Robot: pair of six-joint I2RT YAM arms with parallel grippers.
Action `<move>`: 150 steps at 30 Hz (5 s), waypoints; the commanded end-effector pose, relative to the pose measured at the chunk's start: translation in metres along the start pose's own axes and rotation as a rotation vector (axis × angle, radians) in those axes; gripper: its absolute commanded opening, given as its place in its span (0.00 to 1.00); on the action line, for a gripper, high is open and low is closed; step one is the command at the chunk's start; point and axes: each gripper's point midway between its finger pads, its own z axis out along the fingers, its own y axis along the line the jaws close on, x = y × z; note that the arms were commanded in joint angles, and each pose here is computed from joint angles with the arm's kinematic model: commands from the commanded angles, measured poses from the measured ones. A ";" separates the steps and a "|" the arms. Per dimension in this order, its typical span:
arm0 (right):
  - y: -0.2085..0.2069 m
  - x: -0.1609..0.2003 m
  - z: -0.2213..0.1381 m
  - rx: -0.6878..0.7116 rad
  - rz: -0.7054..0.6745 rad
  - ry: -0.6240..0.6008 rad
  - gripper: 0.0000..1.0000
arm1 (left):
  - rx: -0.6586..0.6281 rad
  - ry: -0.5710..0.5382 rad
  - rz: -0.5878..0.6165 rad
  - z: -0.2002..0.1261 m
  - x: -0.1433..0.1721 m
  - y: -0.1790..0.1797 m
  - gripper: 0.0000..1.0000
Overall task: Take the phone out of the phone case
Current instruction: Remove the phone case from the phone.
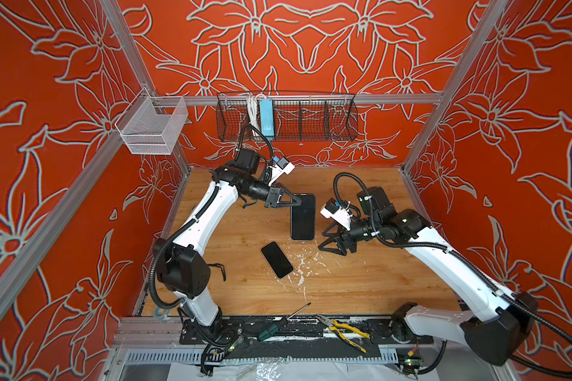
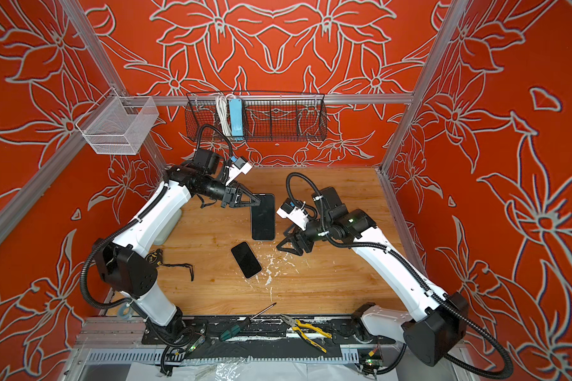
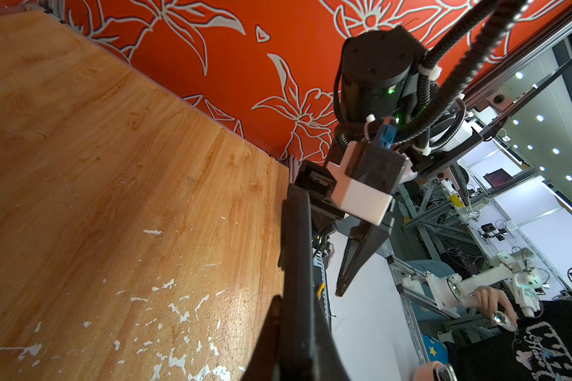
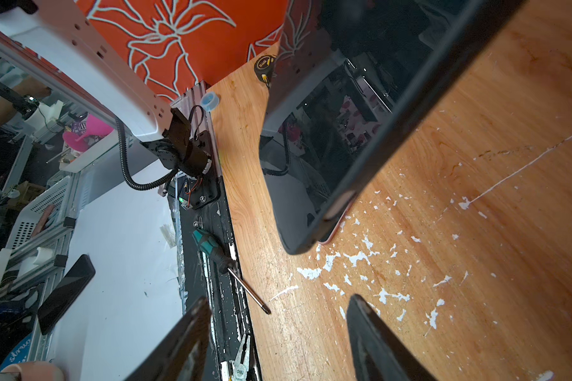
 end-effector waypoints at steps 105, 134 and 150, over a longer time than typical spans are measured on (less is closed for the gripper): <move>0.011 -0.006 0.074 0.054 -0.309 0.134 0.18 | 0.089 0.051 0.119 0.006 -0.008 -0.017 0.00; 0.022 -0.024 0.059 -0.050 -0.223 0.020 0.43 | 0.109 0.041 0.154 0.003 -0.007 -0.030 0.00; 0.020 -0.030 0.056 -0.121 -0.187 0.011 0.30 | 0.106 0.038 0.152 0.003 -0.008 -0.028 0.00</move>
